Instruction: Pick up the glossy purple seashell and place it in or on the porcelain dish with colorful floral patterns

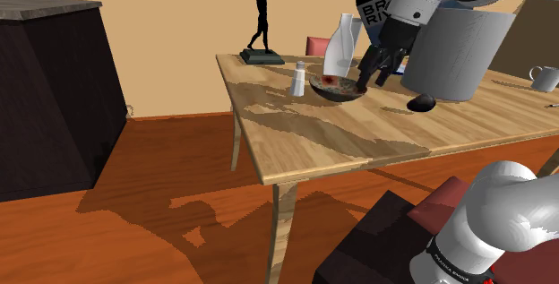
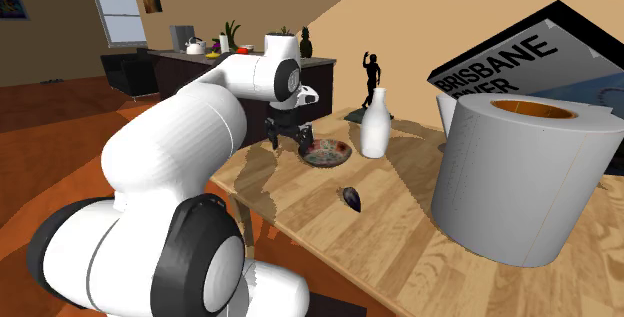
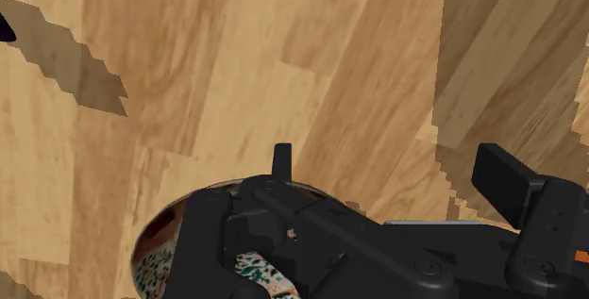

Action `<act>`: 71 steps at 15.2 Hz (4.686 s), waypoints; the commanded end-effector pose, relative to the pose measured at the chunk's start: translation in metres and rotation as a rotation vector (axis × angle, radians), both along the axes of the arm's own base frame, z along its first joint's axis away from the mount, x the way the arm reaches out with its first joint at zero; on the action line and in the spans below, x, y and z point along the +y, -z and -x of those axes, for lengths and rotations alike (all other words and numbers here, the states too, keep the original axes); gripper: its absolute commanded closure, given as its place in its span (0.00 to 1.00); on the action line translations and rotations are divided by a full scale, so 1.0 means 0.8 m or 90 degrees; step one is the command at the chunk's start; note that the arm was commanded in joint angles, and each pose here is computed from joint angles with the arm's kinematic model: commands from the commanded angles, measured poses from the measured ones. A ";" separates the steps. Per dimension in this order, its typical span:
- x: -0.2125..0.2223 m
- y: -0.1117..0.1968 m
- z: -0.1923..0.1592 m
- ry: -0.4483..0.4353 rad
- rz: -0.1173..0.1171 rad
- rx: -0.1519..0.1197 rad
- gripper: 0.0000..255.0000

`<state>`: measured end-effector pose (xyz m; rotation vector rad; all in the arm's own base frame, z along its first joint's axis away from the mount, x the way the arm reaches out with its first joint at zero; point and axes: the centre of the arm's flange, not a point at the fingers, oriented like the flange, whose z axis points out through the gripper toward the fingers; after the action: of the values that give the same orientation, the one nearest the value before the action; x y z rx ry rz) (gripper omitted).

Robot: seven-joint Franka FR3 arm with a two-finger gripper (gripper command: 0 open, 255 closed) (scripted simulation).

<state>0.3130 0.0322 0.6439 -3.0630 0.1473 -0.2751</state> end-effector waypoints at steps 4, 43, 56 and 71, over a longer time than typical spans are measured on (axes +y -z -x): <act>-0.034 0.008 0.024 -0.035 0.027 0.007 0.00; -0.232 0.074 0.102 -0.202 0.156 0.043 1.00; -0.216 0.115 0.178 0.007 0.067 -0.189 0.00; -0.216 0.124 0.174 0.007 0.067 -0.189 1.00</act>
<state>0.1740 -0.1410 0.5452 -3.0758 0.1373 -0.7560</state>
